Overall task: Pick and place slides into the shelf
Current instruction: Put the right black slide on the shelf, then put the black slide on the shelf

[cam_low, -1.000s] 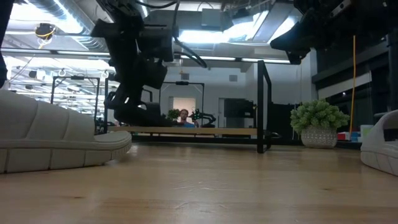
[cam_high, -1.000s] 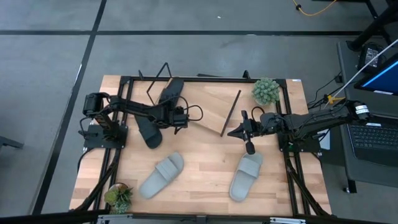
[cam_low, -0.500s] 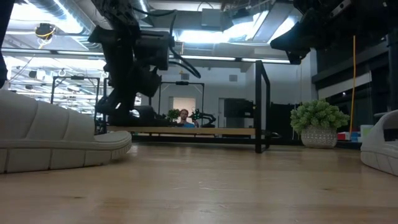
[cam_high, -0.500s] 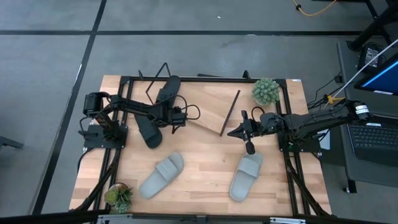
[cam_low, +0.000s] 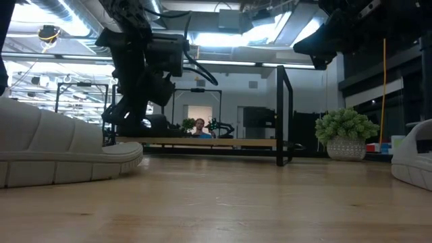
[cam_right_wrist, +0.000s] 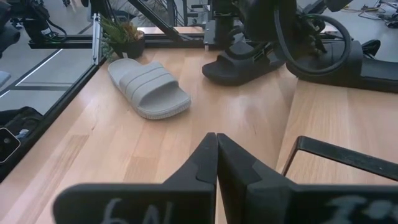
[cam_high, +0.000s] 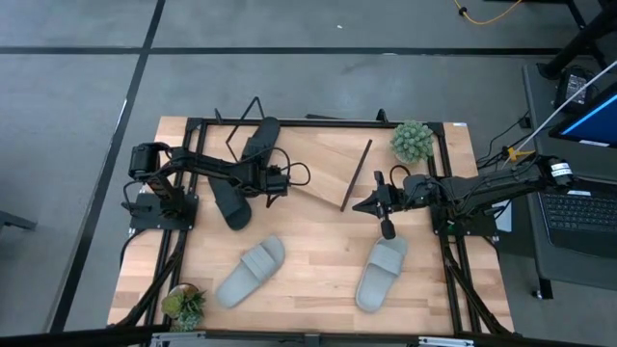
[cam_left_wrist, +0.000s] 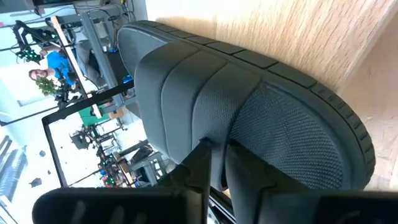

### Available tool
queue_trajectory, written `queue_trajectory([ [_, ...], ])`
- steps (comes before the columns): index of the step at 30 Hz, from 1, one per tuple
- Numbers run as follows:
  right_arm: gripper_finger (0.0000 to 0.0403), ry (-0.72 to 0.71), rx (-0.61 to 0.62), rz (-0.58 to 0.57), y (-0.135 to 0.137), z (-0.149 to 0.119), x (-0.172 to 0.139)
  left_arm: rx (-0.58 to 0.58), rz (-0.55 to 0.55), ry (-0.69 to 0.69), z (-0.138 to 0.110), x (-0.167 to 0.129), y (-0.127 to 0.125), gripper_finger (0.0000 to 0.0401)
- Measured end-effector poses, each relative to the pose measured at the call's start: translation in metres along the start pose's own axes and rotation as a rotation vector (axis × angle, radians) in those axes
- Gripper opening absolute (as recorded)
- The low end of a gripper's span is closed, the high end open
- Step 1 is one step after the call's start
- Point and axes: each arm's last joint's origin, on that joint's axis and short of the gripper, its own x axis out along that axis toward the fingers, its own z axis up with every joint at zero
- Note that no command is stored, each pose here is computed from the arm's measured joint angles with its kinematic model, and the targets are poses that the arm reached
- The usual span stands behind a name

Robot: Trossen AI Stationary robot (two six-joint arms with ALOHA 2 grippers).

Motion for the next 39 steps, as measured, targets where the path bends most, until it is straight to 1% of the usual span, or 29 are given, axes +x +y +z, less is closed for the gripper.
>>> queue_trajectory([
  [7, 0.0007, 0.0, 0.0, 0.0, 0.0, 0.0, 0.0, 0.002, -0.001, 0.0, 0.0, 0.0, 0.0, 0.009],
  [13, 0.0007, 0.0, 0.0, 0.0, 0.0, 0.0, 0.0, 0.03, 0.026, 0.004, -0.001, -0.001, 0.001, 0.011],
  [21, 0.0007, 0.0, 0.0, 0.0, 0.0, 0.0, 0.0, -0.03, 0.048, -0.032, -0.01, -0.012, 0.016, 0.0113],
  [27, 0.0007, 0.001, 0.0, 0.0, 0.0, 0.0, 0.0, -0.084, 0.066, -0.093, -0.022, -0.03, 0.028, 0.0114],
  [32, 0.0007, 0.001, 0.0, 0.0, 0.0, 0.0, 0.0, -0.093, 0.077, -0.139, -0.032, -0.045, 0.032, 0.0114],
  [36, 0.0007, 0.0, 0.0, 0.0, 0.0, 0.0, 0.0, -0.145, 0.079, -0.215, -0.035, -0.061, 0.033, 0.0114],
  [39, 0.0007, 0.0, 0.0, 0.0, 0.0, 0.0, 0.0, -0.176, 0.05, -0.277, -0.037, -0.072, 0.031, 0.0114],
])
